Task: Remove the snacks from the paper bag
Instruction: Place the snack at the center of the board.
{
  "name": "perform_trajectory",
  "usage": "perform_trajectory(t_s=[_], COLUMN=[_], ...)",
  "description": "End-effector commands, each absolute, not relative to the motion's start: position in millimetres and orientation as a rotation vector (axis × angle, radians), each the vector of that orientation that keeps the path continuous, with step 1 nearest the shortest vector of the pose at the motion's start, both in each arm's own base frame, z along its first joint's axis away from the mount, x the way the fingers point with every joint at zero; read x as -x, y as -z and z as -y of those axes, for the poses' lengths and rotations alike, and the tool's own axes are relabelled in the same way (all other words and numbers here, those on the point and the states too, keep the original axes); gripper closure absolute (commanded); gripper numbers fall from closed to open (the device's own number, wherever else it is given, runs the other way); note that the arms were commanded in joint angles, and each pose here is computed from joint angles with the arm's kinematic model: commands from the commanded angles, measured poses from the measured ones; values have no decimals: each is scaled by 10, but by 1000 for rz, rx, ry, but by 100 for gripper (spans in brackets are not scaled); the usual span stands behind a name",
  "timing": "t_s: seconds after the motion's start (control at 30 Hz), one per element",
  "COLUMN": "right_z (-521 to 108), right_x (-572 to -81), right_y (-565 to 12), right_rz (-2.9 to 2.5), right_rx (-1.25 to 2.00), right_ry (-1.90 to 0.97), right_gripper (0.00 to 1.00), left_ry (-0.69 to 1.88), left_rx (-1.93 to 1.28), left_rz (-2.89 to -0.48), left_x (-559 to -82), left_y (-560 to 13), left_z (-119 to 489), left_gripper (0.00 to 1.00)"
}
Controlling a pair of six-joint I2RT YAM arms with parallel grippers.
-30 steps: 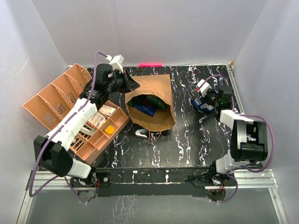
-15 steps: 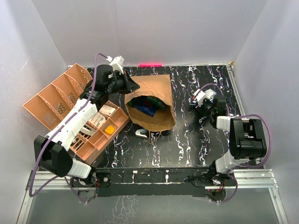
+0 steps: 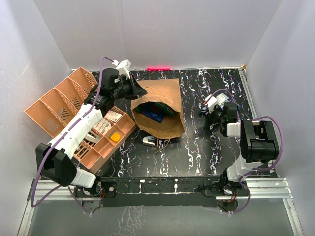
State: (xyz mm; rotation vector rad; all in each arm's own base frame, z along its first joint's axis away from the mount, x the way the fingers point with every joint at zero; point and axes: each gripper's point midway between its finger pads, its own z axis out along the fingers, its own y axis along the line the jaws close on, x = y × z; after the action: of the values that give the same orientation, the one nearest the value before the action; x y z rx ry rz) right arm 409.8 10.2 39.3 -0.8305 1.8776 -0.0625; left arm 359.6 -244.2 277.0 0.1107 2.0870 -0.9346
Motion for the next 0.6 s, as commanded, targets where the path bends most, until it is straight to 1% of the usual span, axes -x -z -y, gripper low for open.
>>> perform_trajectory(t_s=[0.0, 0.1, 0.17, 0.2, 0.3, 0.4, 0.5, 0.57], right_z=[-115, -17, -16, -36, -109, -280, -850, -1082], right_x=[-4192, -4223, -4210, -4188, -4087, -3988, -3776, -3604], right_y=[-658, -867, -985, -1040, -1228, -1476, -1625, -1661], right_rz=[-1814, -1828, -1834, -1834, -1819, -1840, -1823, -1823], right_rx=[761, 672, 639, 633, 589, 426, 419, 413], right_ry=[66, 106, 95, 78, 26, -90, -266, -340], right_gripper=[92, 61, 37, 34, 33, 33, 32, 30], left_ry=[952, 960, 959, 960, 966, 975, 975, 970], left_rx=[-134, -135, -134, -133, -131, -134, -131, -131], left_rz=[-2016, -2018, -2018, -2018, -2012, -2010, -2010, -2015], left_x=[-3550, -3549, -3554, -3557, -3556, -3550, -3558, -3564], left_y=[-3058, -3048, -3045, -3045, -3066, -3069, -3059, -3041], left_z=[2418, 2429, 2430, 2432, 2436, 2447, 2450, 2447], left_gripper=[100, 100, 100, 100, 100, 100, 100, 100])
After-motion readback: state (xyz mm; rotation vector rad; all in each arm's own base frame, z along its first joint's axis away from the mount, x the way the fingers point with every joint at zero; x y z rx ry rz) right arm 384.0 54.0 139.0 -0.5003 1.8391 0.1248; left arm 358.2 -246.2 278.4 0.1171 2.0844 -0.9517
